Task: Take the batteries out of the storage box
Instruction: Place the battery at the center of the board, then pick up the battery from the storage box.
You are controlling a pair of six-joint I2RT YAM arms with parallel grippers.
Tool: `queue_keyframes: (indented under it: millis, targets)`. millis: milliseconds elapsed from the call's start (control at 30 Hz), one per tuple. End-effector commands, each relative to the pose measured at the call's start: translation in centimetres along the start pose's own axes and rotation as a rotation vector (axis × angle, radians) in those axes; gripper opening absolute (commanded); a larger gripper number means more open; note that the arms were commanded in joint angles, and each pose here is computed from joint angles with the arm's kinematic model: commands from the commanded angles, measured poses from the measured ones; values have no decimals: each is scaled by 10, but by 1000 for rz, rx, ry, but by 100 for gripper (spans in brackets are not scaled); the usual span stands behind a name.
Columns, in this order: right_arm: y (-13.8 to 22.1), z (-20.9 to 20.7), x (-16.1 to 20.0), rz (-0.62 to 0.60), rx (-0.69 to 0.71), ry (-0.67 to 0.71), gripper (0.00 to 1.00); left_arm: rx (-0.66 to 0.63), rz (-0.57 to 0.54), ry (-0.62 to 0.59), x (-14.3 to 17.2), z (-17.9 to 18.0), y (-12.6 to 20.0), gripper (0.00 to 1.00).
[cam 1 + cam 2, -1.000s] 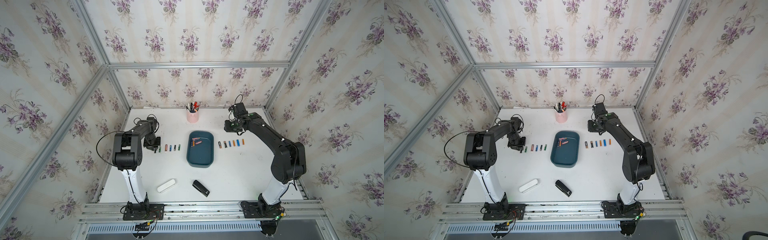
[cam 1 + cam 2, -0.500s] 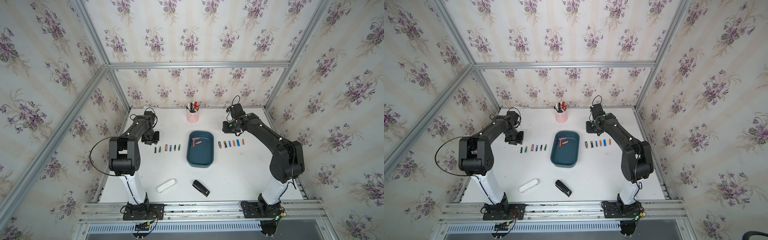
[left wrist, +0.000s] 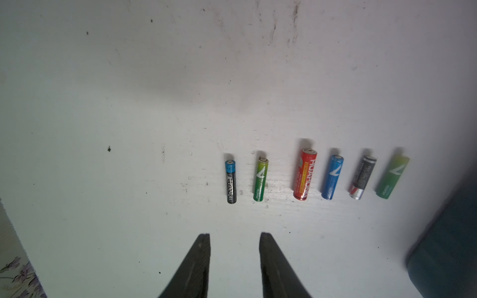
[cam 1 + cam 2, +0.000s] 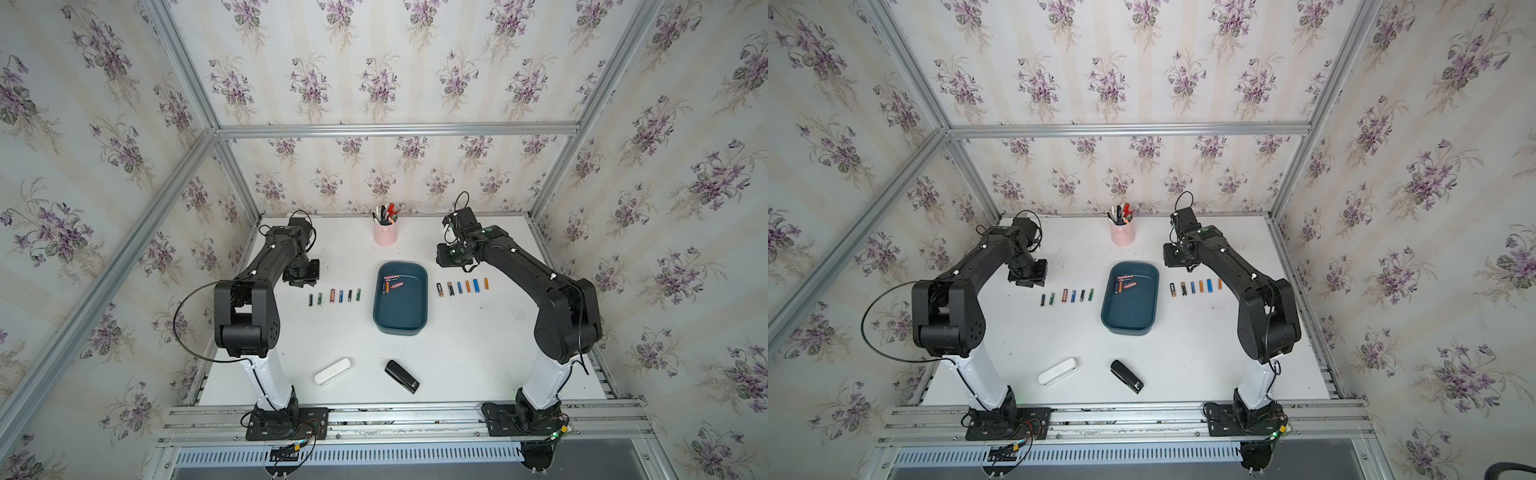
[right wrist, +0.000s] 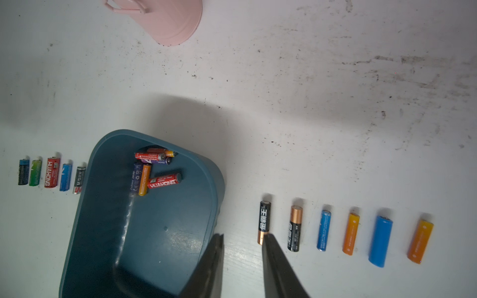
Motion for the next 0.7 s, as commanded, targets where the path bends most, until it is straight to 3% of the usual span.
queue_keyframes:
  millis: [0,200,400,667]
  targets:
    - [1,5,-2,1,-10,12,31,-11,9,5,2,-1,2,38]
    - [-1,14,-4,3,-9,25,31,-1,-15,-42,10,-27,14,38]
    - [-5,12,-7,1,10,22,31,8,-82,-249,36,-120,46,39]
    - [0,-3,0,4,48,4,32,42,-95,-452,57,-224,29,41]
Point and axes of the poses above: each gripper's point midway between its finger pads, its own y axis back along the fingers, its own z axis along the line the jaws close on, x = y × z, the point moved 8 cm from there along y, back along the fingers, and after that the axes turned 15 degrees about y, right-handed, at the moved point
